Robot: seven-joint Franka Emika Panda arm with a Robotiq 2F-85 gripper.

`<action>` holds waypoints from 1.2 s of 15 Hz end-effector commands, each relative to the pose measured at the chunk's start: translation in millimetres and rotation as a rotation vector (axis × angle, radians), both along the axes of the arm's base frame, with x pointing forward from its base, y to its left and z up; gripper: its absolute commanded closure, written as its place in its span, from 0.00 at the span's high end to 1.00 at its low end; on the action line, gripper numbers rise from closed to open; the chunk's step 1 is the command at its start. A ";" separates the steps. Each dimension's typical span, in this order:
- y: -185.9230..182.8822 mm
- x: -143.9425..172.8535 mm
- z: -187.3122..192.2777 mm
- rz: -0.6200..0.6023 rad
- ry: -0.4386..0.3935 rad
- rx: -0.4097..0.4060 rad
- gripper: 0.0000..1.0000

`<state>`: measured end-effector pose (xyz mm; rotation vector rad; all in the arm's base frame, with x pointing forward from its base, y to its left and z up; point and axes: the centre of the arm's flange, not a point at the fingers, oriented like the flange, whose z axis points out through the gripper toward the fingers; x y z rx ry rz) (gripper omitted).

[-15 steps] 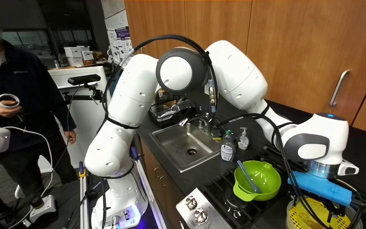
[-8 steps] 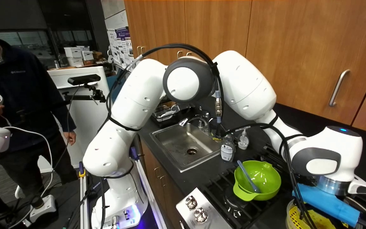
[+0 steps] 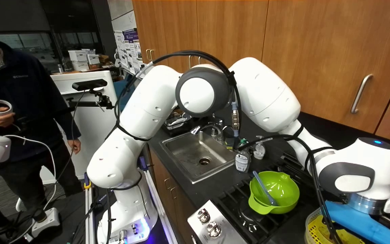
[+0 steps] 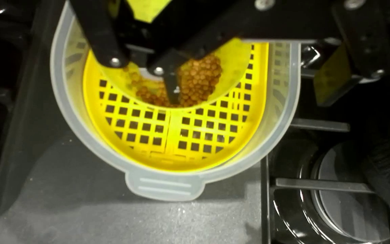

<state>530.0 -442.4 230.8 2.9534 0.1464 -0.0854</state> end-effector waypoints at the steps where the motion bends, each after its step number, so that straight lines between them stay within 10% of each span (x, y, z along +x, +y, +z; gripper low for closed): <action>1: 1.5 19.0 6.6 0.015 -0.050 -0.015 1.00; 18: 17.7 53.5 -19.7 0.032 -0.085 0.021 1.00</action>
